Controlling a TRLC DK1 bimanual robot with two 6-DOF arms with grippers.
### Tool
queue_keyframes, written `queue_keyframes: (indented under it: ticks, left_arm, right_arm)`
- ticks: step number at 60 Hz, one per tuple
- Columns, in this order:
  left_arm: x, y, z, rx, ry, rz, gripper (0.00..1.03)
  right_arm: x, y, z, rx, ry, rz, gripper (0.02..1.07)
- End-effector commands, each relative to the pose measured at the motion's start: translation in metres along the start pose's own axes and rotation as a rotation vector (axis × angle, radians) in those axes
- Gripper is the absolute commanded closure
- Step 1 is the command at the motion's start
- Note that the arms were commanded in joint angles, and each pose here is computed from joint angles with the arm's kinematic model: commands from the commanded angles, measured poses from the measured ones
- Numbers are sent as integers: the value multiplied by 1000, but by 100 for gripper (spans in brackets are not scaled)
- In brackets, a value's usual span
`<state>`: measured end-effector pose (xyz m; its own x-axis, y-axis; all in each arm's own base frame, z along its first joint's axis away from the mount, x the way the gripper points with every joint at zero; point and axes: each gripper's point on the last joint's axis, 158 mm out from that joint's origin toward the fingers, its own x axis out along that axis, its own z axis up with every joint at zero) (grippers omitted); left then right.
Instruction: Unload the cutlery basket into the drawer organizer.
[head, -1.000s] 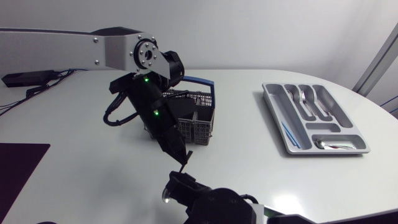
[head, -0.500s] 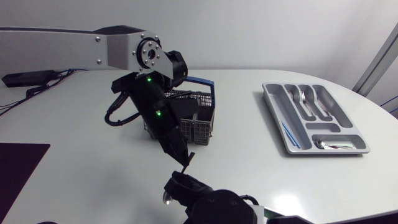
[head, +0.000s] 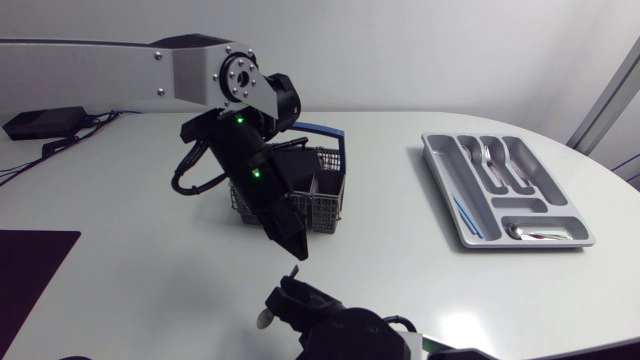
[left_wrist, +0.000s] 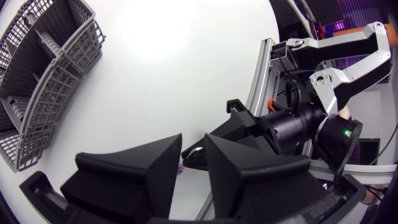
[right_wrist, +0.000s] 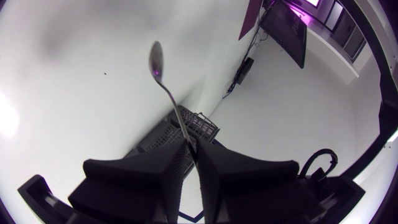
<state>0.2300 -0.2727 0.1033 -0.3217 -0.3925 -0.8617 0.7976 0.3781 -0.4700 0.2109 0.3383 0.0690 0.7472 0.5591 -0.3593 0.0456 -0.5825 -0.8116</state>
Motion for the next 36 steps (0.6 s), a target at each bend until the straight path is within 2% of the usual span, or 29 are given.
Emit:
queue_keyframes:
  ticks: [1, 20, 29, 36]
  left_arm:
    - [4, 2, 0, -32, 13, -11, 74]
    - [1, 4, 2, -37, 0, -12, 74]
    - [-8, 13, 5, -50, -40, 6, 53]
    - [-19, 20, 8, -61, -95, 15, 49]
  right_arm:
    - [-2, 16, 3, -21, 3, 31, 93]
    - [-1, 21, 5, 20, 4, 43, 93]
    - [-1, 21, 4, 84, 6, 43, 93]
    - [-2, 24, 0, 152, 12, 49, 93]
